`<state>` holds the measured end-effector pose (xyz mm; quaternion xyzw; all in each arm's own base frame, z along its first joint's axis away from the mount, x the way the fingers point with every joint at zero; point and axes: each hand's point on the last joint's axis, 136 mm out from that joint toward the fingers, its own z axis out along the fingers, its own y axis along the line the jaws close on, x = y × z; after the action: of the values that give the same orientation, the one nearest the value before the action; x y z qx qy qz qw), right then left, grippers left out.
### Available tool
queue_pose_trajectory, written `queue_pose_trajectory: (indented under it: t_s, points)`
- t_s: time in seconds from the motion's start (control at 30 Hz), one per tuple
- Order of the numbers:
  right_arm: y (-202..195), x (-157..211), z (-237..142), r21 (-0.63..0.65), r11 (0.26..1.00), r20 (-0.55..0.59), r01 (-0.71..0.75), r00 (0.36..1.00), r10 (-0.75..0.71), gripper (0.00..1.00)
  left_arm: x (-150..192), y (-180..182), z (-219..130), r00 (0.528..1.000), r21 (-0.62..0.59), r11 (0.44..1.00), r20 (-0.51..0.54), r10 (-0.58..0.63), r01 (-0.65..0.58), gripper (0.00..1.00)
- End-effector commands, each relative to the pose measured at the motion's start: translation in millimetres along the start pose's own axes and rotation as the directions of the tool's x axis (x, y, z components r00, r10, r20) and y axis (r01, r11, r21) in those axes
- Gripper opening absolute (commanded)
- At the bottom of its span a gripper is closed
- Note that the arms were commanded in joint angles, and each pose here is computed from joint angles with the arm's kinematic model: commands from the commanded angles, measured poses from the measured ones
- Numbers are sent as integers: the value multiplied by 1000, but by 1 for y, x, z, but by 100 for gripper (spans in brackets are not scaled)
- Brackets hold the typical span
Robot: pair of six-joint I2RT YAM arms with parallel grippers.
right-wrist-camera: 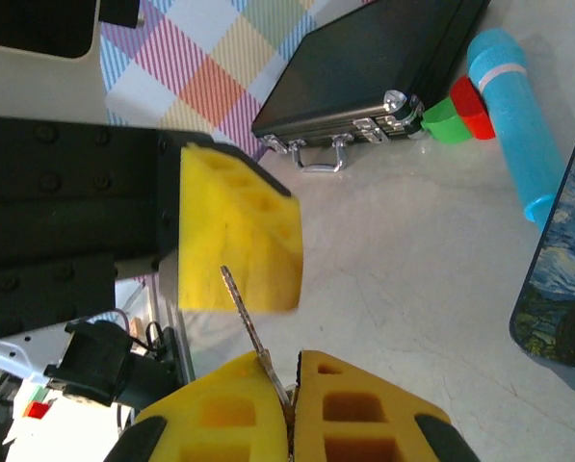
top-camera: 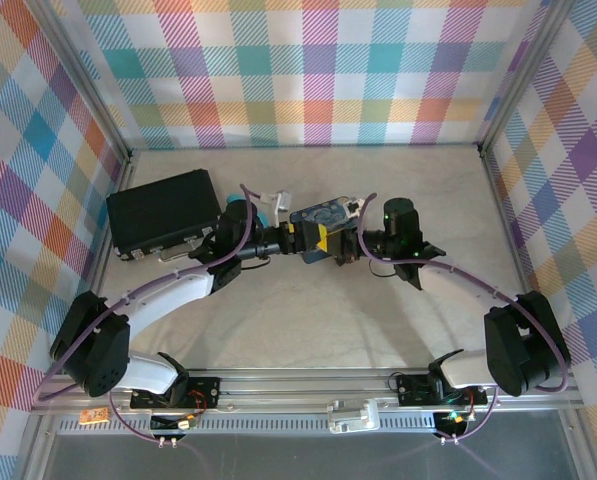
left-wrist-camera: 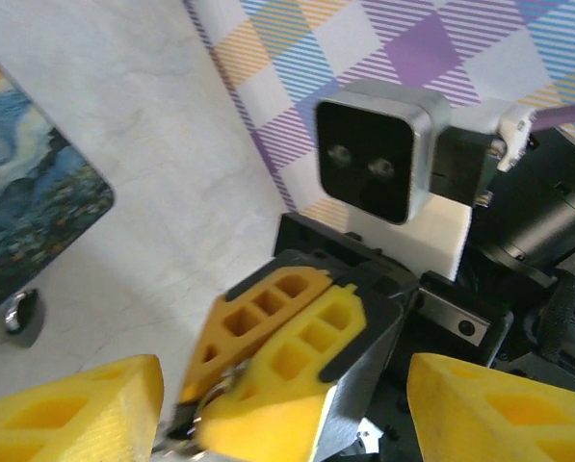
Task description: Unlock the padlock with the key
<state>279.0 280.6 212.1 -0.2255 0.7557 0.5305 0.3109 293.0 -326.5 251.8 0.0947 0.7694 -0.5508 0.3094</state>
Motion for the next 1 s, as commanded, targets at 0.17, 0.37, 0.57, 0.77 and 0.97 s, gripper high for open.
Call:
queue_pose_trajectory:
  t_s: [0.17, 0.37, 0.57, 0.77, 0.97]
  points:
    - [3, -7, -1, 23, 999, 81, -28, 996, 26, 0, -12, -4, 12, 997, 55, 998, 72, 8, -12, 49]
    - [-3, -8, -2, 47, 996, 96, -78, 993, 73, 0, -11, -1, 12, 997, 45, 999, 73, 8, -11, 40]
    - [-2, -8, -1, 31, 993, 103, -115, 988, 111, 0, -10, 5, 13, 997, 26, 1000, 80, 16, -18, 20]
    - [1, -9, -2, 24, 994, 102, -106, 989, 103, 0, -12, 7, 17, 997, 23, 1000, 76, 14, -16, 0]
    - [-1, -18, -19, 60, 996, 104, -61, 993, 54, 45, -23, 9, 11, 996, 0, 998, 59, 70, -70, 0]
